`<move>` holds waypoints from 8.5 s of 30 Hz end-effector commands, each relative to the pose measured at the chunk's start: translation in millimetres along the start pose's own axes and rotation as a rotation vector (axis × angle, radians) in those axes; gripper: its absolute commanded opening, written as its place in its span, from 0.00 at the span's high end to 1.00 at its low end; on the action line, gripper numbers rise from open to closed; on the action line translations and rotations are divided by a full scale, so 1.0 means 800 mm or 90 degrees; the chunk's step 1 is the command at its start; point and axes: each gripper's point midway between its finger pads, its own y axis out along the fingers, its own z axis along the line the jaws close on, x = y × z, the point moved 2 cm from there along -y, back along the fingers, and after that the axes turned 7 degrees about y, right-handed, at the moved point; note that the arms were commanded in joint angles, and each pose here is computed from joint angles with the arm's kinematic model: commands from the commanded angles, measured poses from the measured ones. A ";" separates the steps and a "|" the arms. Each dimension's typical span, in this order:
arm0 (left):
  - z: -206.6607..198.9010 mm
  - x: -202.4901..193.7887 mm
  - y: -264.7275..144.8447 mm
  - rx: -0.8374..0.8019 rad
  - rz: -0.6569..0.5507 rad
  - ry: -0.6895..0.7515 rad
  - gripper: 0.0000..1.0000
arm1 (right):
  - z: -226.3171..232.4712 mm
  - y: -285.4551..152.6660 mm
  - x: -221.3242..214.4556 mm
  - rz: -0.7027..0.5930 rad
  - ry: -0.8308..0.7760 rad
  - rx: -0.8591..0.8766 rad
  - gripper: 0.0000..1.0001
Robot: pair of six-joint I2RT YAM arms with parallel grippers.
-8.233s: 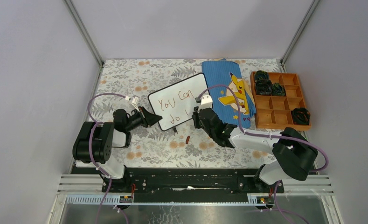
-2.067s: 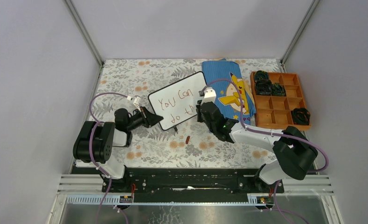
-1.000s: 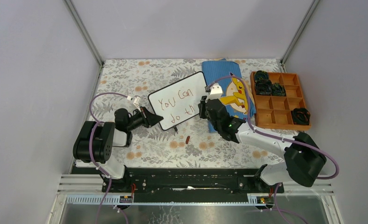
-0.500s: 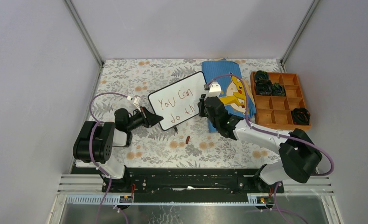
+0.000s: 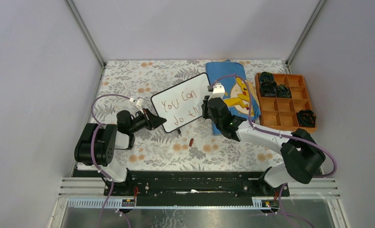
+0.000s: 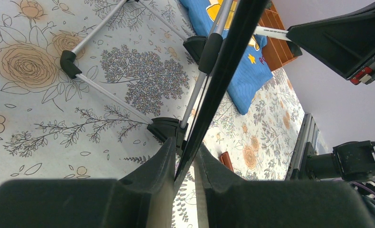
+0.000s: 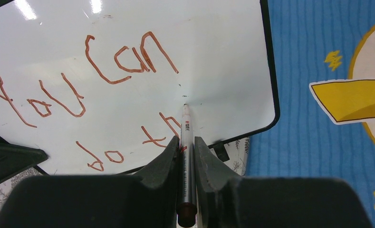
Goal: Write a sentence on the whiteboard
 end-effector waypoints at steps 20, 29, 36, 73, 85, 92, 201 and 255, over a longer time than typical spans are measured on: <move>0.010 -0.009 0.003 0.021 0.017 -0.003 0.75 | -0.001 -0.021 0.019 -0.029 0.040 0.028 1.00; 0.010 -0.009 0.003 0.020 0.017 -0.002 0.75 | 0.003 -0.017 0.017 -0.025 0.044 0.035 1.00; 0.010 -0.009 0.003 0.020 0.017 -0.002 0.75 | 0.008 -0.011 0.018 -0.023 0.045 0.037 1.00; 0.010 -0.010 0.004 0.020 0.019 -0.002 0.75 | 0.007 0.000 0.019 -0.023 0.032 0.020 1.00; 0.010 -0.009 0.004 0.020 0.019 -0.001 0.75 | 0.004 0.002 0.015 -0.019 0.025 0.013 1.00; 0.010 -0.009 0.004 0.020 0.019 -0.001 0.75 | -0.004 0.000 0.003 -0.008 0.024 0.006 1.00; 0.009 -0.010 0.005 0.019 0.023 0.002 0.75 | -0.019 0.006 0.009 0.018 0.137 0.021 1.00; 0.008 -0.011 0.006 0.018 0.025 0.001 0.75 | -0.028 0.009 -0.009 0.063 0.104 0.005 1.00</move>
